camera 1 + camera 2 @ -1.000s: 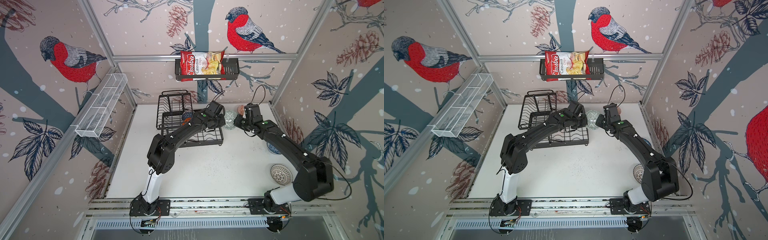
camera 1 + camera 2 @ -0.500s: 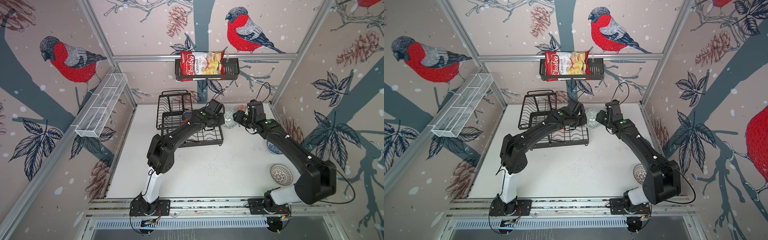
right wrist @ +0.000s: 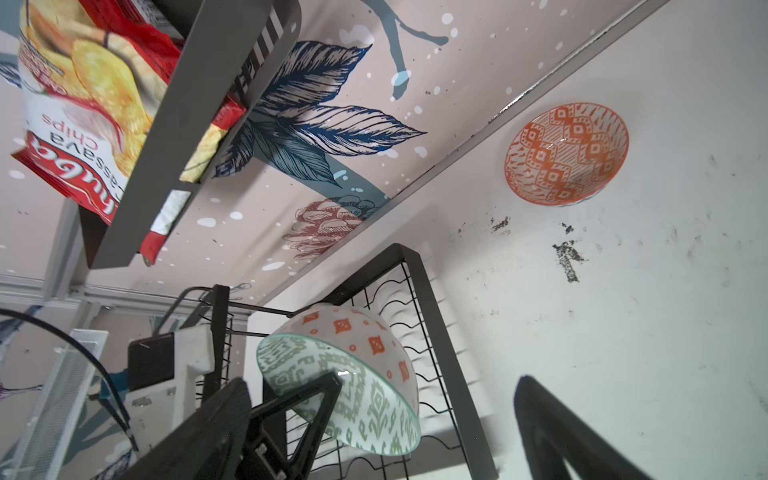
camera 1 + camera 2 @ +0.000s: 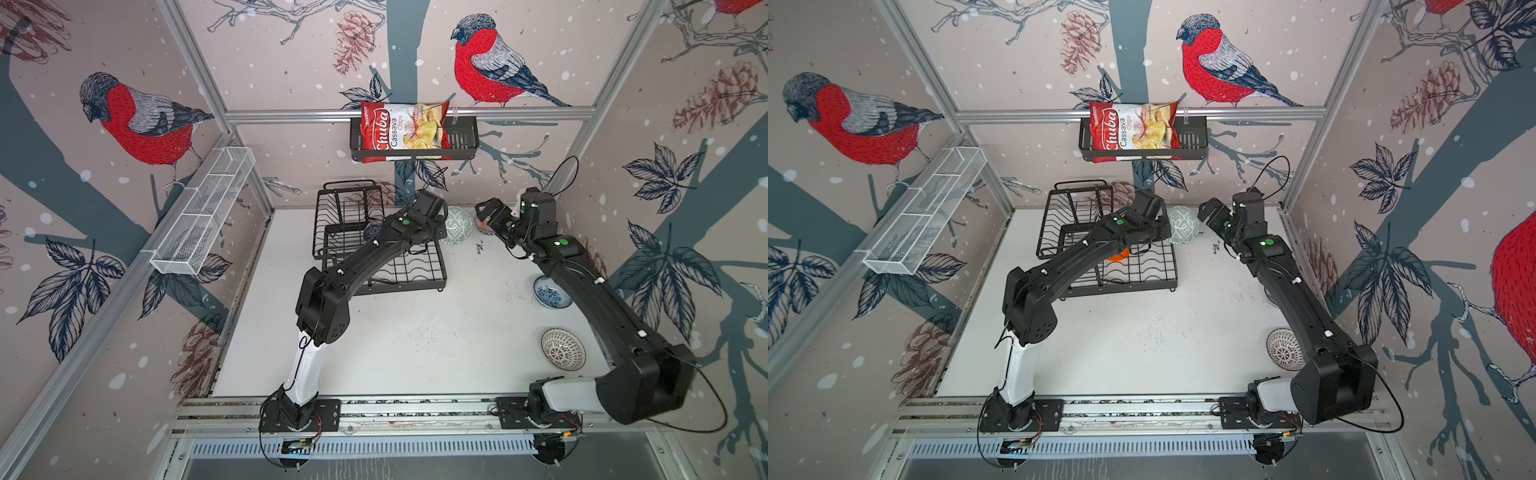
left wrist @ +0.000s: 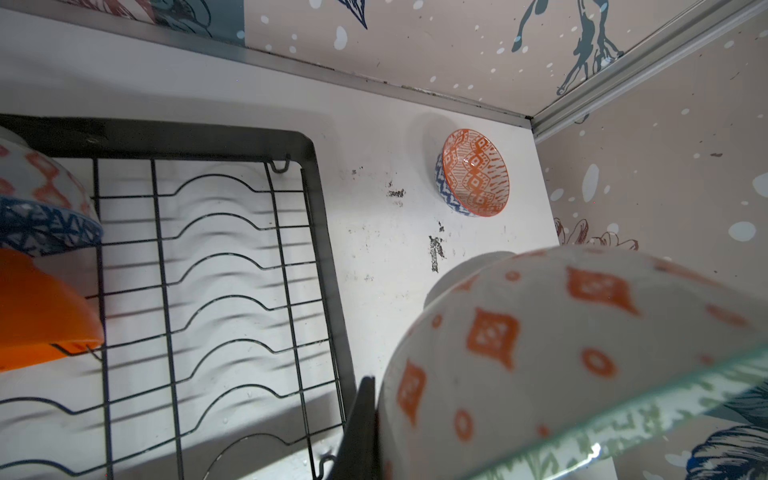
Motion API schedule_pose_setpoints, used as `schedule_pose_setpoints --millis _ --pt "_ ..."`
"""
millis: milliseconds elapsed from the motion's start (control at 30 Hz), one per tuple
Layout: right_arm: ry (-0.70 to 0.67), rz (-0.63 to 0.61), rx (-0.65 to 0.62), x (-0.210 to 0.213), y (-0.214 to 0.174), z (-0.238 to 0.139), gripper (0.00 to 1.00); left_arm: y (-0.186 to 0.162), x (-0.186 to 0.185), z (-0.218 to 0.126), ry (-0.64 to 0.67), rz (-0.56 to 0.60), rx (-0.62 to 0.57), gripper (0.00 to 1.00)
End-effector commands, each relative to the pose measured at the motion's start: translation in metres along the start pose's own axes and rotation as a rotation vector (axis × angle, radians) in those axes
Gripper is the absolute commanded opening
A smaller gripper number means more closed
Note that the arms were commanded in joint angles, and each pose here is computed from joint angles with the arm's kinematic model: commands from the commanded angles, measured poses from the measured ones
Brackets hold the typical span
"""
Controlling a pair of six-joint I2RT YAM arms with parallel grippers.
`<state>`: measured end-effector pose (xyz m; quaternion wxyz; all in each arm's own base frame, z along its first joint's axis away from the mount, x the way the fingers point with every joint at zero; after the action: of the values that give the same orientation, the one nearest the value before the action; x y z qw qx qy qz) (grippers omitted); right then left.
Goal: Load the bowls into the dish rack
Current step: 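Lift the green-pattern bowl with the right gripper toward the left gripper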
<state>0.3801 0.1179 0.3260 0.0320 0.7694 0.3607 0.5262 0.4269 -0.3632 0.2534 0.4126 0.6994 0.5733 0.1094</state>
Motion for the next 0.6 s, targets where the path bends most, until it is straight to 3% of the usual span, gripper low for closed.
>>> schedule_pose_setpoints --millis 0,267,567 --pt "0.089 0.062 0.02 0.016 0.005 -0.005 1.0 0.031 -0.005 -0.008 0.0 0.03 -0.147 0.0" --pt "0.17 0.197 0.035 0.035 0.015 -0.011 1.0 0.055 0.007 -0.017 0.084 0.073 -0.261 0.0" --pt "0.283 0.553 0.101 0.049 0.012 -0.01 1.0 0.057 0.018 -0.018 0.116 0.076 -0.416 0.0"
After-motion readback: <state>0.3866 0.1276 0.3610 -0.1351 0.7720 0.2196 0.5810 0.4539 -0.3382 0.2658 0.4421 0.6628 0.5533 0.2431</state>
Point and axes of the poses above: each gripper's point midway between its finger pads, its own z axis out along the fingers, its own x axis along the line the jaws close on, y = z × x, the point moved 4 cm from there along -z, back along the fingers, and after that the axes turned 12 degrees about z, right-handed, at the moved point
